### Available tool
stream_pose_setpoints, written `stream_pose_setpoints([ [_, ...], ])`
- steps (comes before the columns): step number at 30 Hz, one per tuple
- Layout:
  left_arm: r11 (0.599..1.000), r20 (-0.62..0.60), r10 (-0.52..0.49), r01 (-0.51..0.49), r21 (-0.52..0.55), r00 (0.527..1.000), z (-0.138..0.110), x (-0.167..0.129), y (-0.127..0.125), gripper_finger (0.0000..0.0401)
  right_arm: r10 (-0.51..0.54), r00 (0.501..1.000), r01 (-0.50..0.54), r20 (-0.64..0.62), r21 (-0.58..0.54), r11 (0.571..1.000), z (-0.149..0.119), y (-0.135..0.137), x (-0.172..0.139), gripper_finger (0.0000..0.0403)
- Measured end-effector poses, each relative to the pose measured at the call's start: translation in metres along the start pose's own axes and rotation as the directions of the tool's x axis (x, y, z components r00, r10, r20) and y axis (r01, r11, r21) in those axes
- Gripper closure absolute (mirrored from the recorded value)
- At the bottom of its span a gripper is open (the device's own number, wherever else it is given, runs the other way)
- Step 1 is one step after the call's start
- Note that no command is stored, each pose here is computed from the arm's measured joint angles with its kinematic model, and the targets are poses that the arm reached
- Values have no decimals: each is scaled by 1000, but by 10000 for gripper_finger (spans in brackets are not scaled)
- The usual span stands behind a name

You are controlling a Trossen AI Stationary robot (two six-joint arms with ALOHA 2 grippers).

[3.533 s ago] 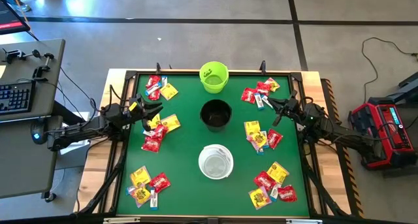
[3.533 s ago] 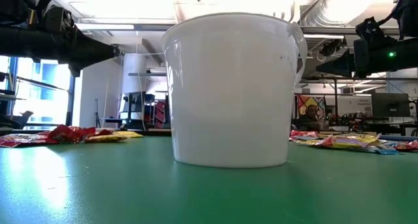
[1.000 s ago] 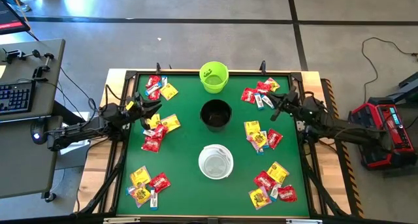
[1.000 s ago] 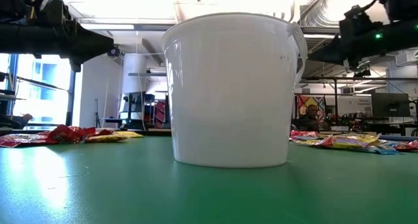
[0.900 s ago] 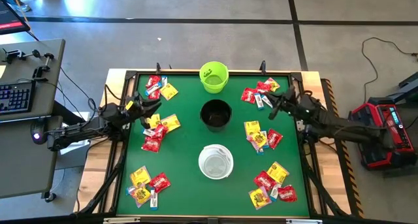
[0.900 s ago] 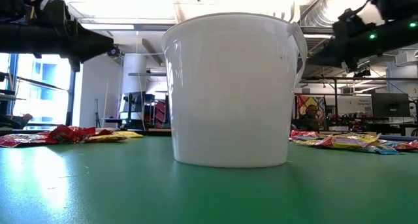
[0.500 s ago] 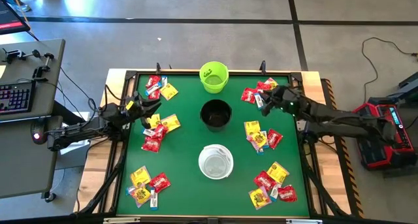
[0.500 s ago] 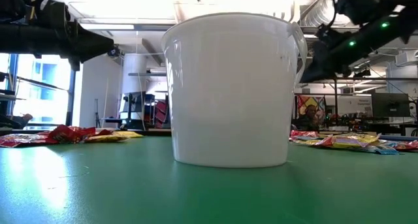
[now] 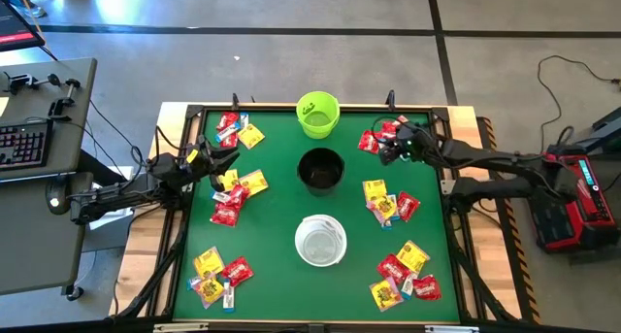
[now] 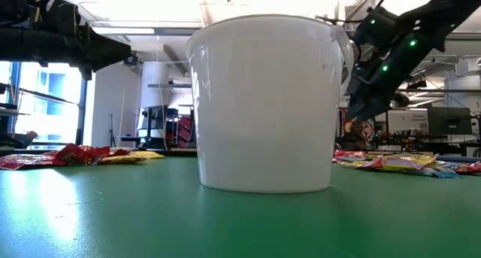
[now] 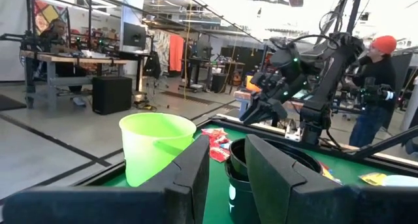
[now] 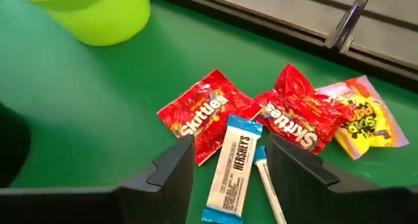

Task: Sort candy by brand, put in halloween buckets
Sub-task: Put the white chocolate into the black bucket

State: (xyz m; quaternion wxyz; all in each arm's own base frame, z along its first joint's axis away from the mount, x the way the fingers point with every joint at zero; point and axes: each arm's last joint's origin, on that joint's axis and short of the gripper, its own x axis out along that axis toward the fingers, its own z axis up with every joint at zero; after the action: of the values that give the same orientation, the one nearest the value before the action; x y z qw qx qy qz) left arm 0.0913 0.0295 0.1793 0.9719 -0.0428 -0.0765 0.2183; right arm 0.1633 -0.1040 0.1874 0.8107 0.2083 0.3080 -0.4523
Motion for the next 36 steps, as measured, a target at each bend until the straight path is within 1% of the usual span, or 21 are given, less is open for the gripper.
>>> stream_pose_setpoints([
  [2, 1000, 0, -1, 1, 0, 1000, 0, 0, 0, 312, -23, 999, 23, -23, 6, 1000, 1, -1, 6, 226],
  [6, 999, -4, -37, 37, 0, 999, 0, 0, -1, 312, -57, 997, 56, -53, -13, 998, 5, -5, 18, 226],
  [9, 999, -4, -37, 37, 0, 999, 0, 0, -1, 312, -45, 996, 42, -71, -36, 998, 10, -7, 24, 226],
  [14, 999, -4, -35, 35, 0, 999, 0, 0, -1, 312, -26, 995, 25, -92, -19, 1000, 18, -6, 31, 226],
  [20, 999, -4, -34, 34, 0, 999, 0, 0, -1, 312, -34, 992, 29, -124, -36, 999, 16, -5, 38, 226],
  [30, 999, -4, -33, 33, -1, 999, 0, 0, -1, 312, -41, 991, 34, -126, -58, 998, 15, -4, 39, 226],
  [36, 1000, -9, -25, 25, 0, 1000, -1, 0, -1, 312, -18, 991, 7, -130, -88, 996, 12, 4, 36, 226],
])
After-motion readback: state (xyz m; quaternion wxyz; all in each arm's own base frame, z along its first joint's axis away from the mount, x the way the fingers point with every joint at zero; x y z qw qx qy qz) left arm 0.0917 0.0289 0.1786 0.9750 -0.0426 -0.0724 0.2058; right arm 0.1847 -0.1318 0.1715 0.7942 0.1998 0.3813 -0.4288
